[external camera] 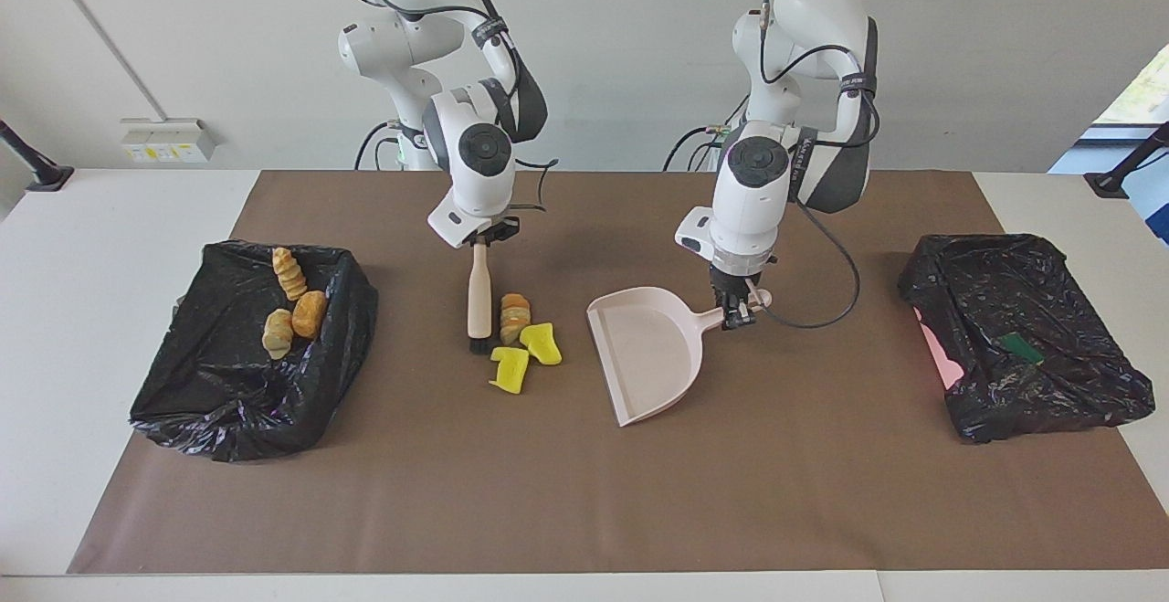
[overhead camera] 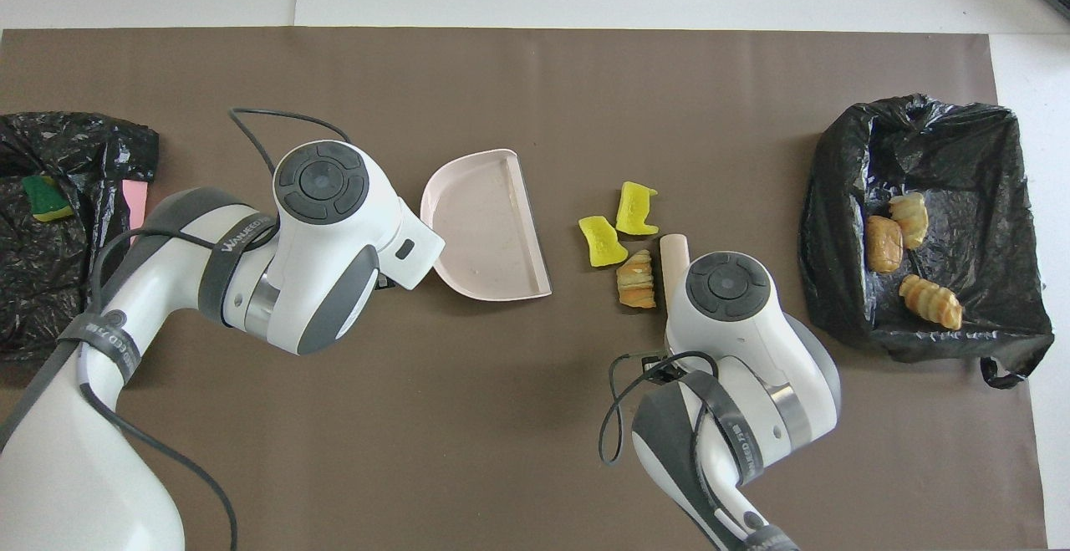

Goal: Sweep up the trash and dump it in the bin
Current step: 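Push the sponges and bread into the dustpan with the right gripper's brush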

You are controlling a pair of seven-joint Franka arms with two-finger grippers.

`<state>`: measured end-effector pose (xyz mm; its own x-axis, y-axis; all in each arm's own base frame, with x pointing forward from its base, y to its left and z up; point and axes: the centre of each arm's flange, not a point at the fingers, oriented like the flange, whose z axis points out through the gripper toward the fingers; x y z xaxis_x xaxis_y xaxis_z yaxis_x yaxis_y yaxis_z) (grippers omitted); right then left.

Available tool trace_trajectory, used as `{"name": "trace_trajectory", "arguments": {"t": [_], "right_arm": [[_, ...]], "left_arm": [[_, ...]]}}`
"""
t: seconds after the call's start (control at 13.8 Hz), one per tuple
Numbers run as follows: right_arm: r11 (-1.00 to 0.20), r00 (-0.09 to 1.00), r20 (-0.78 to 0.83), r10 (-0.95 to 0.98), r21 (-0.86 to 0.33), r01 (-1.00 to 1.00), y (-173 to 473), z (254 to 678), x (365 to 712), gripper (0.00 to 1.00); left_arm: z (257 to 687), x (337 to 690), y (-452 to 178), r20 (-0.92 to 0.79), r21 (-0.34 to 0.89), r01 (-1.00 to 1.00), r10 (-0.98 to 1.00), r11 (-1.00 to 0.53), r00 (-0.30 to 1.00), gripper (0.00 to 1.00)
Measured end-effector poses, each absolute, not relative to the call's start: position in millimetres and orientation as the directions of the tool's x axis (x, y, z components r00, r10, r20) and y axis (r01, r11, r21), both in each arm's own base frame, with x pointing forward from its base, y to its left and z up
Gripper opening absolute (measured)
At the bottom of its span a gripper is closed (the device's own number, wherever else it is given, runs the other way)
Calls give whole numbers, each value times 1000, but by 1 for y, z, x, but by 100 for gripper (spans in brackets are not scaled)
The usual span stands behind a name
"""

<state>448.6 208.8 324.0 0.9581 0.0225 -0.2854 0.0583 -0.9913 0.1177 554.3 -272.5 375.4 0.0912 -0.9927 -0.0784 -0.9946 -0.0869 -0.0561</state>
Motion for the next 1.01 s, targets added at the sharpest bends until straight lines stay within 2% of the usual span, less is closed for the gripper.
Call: {"name": "trace_trajectory", "arguments": {"t": [0.29,0.58,0.87,1.01], "right_arm": [[-998,960,-278,-1,-55,-17,254,319,439,26],[-952,944,-329,13,-294,-89,285,324,433,26],[-928,934,-355,21,-355,-114,307,356,440,26],[-944,928,-370,52,-322,-75,289,389,454,26]], "left_arm": [[367,538,-290,-63,-76,-997,-997,-29,34,31],[354,519,-304,-55,-91,-996,-998,15,-10,31],[350,513,-296,-52,-95,-995,-999,10,-5,31],[349,512,-292,-54,-92,-996,-999,5,0,31]]}}
